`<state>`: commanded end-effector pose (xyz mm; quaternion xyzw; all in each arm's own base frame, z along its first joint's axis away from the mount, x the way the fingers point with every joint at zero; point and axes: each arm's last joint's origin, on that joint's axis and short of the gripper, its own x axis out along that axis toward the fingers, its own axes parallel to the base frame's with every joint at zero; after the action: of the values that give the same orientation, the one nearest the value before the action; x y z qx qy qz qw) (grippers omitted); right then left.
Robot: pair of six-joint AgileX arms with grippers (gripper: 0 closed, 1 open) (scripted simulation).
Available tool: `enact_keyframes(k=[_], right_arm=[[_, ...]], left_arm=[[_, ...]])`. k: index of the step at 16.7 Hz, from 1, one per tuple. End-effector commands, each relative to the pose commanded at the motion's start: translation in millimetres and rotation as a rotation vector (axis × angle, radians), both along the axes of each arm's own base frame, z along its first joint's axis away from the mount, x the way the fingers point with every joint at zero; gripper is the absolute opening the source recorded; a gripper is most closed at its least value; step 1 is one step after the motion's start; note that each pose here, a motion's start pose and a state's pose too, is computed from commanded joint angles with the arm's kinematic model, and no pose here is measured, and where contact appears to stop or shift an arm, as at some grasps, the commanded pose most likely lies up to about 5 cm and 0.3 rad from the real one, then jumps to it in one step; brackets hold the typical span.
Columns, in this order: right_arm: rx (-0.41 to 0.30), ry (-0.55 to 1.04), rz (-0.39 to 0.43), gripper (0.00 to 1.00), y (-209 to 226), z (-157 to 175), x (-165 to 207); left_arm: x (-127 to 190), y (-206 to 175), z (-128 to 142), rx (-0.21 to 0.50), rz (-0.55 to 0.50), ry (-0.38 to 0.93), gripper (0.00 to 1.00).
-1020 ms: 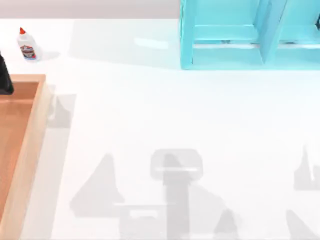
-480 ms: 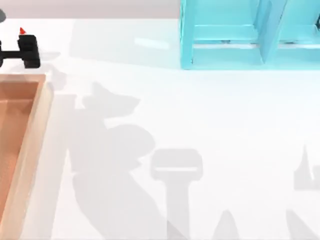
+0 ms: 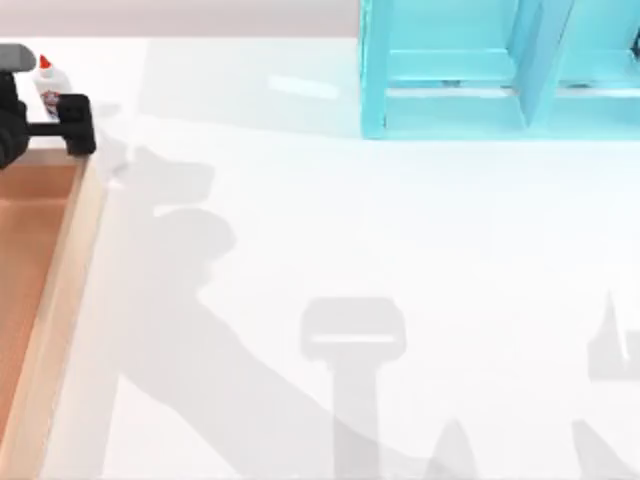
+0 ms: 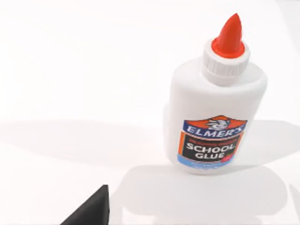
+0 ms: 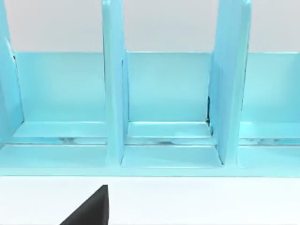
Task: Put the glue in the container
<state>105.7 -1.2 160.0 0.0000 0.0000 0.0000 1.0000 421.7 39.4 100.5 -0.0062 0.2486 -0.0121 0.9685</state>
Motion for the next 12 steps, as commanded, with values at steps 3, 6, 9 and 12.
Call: enact_keyframes(k=[3, 6, 9, 12], right_arm=[[0.000, 0.000, 0.000, 1.00, 0.0, 0.0, 0.0], [0.000, 0.000, 0.000, 1.00, 0.0, 0.0, 0.0], [0.000, 0.000, 0.000, 1.00, 0.0, 0.0, 0.0], [0.000, 0.000, 0.000, 1.00, 0.0, 0.0, 0.0]], left_arm=[[-0.6, -2.3, 1.2, 0.002, -0.005, -0.001, 1.00], [5.6, -3.0, 2.3, -0.001, 0.000, 0.004, 1.00], [18.9, -3.0, 3.3, -0.001, 0.000, 0.000, 1.00], [40.5, 0.9, -4.9, -0.001, 0.001, 0.000, 1.00]])
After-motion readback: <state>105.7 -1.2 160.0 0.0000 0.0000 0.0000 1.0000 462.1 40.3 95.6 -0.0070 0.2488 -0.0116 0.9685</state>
